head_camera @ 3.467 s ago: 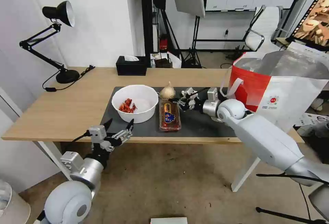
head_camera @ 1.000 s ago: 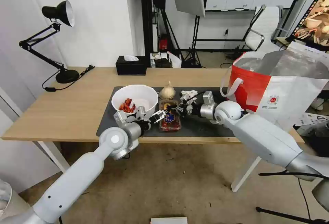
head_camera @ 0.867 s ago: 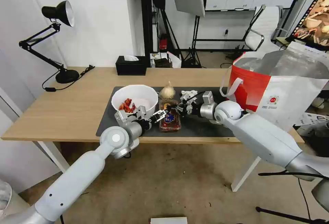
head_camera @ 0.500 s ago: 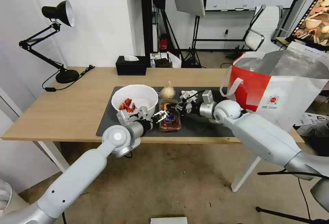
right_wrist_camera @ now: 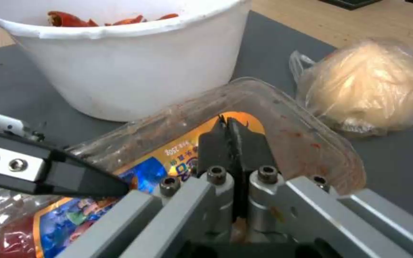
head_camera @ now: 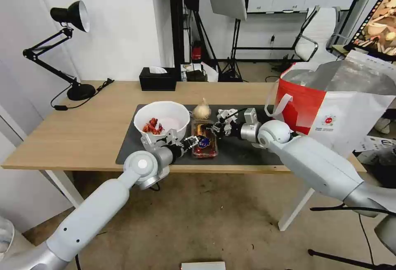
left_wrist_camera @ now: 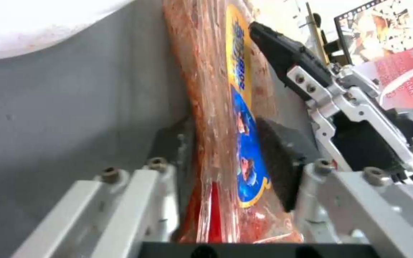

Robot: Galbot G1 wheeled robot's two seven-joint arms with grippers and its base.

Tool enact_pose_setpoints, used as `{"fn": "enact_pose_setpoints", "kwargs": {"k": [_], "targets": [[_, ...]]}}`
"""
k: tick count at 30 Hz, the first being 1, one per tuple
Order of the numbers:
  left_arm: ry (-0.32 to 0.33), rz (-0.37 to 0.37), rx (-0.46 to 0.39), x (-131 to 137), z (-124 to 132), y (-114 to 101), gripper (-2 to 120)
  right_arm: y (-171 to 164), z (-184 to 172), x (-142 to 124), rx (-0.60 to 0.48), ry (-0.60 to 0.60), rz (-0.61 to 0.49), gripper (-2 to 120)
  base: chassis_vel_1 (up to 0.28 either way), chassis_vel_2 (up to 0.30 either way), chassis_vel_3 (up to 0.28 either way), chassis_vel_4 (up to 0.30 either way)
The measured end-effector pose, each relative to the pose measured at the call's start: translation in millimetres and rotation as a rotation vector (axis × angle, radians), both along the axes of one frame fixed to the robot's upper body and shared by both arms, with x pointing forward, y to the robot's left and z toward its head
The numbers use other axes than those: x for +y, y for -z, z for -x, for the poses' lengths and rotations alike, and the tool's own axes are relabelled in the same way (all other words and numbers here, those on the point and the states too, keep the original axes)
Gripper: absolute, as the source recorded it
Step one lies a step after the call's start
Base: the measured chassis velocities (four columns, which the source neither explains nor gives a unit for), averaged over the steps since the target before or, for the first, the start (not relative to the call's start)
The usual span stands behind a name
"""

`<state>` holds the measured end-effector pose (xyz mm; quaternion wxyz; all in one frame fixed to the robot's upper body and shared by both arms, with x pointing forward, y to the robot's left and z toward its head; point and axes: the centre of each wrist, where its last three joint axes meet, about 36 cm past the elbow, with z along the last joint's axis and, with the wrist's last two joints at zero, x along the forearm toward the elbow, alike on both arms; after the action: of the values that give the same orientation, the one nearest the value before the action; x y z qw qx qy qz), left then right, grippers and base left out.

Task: Pick up the trash from the table and place it into the takeout bag.

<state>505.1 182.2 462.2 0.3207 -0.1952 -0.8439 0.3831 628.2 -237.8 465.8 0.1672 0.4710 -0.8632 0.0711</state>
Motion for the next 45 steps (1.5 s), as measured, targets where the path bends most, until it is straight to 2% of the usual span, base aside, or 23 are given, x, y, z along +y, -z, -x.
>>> {"fn": "enact_pose_setpoints", "kwargs": {"k": [9, 25, 29, 31, 32, 34, 35, 39, 40, 41, 42, 44, 45], "targets": [[-0.003, -0.001, -0.001, 0.7, -0.5, 0.9, 0, 2.1, 0.0, 0.2, 0.008, -0.003, 0.0, 0, 0.0, 0.0, 0.0, 0.0], [0.006, 0.011, -0.022, -1.2, 4.0, -5.5, 0, 6.5, 4.3, 0.6, 0.027, -0.001, -0.024, 0, 0.0, 0.0, 0.0, 0.0], [0.017, 0.04, -0.067, -5.5, 9.1, -19.4, 0, -7.3, 12.7, -2.8, -0.016, 0.092, -0.108, 2, 0.0, 0.0, 0.0, 0.0], [0.035, 0.058, -0.11, -9.2, 14.1, -34.3, 0, -30.9, 24.1, -5.5, -0.073, 0.234, -0.263, 10, 0.0, 0.0, 0.0, 0.0], [0.035, 0.058, -0.11, -9.2, 14.1, -34.3, 0, -30.9, 24.1, -5.5, -0.073, 0.234, -0.263, 10, 0.0, 0.0, 0.0, 0.0], [0.051, 0.07, -0.166, -12.5, 17.4, -52.7, 0, -52.3, 41.3, -19.1, -0.143, 0.371, -0.399, 19, 0.0, 0.0, 0.0, 0.0], [0.053, 0.072, -0.183, -13.2, 17.3, -58.6, 0, -56.7, 49.9, -26.0, -0.17, 0.412, -0.427, 25, 0.0, 0.0, 0.0, 0.0], [0.048, 0.077, -0.218, -13.2, 14.9, -69.9, 0, -61.4, 73.9, -44.5, -0.21, 0.495, -0.468, 33, 0.0, 0.0, 0.0, 0.0], [0.039, 0.079, -0.251, -11.3, 10.9, -80.7, 0, -59.4, 101.2, -56.7, -0.235, 0.529, -0.48, 43, 0.0, 0.0, 0.0, 0.0], [0.035, 0.078, -0.269, -9.8, 8.7, -86.1, 0, -55.6, 117.2, -61.2, -0.247, 0.537, -0.472, 45, 0.0, 0.0, 0.0, 0.0], [0.035, 0.078, -0.269, -9.8, 8.7, -86.1, 0, -55.6, 117.2, -61.2, -0.247, 0.537, -0.472, 45, 0.0, 0.0, 0.0, 0.0], [0.017, 0.067, -0.331, -4.3, 1.2, -103.6, 0, -49.8, 142.5, -64.5, -0.274, 0.538, -0.444, 56, 0.0, 0.0, 0.0, 0.0], [0.0, 0.06, -0.384, -0.4, -7.8, -119.2, 0, -45.5, 160.6, -65.0, -0.301, 0.536, -0.415, 61, 0.0, 0.0, 0.0, 0.0]]}}
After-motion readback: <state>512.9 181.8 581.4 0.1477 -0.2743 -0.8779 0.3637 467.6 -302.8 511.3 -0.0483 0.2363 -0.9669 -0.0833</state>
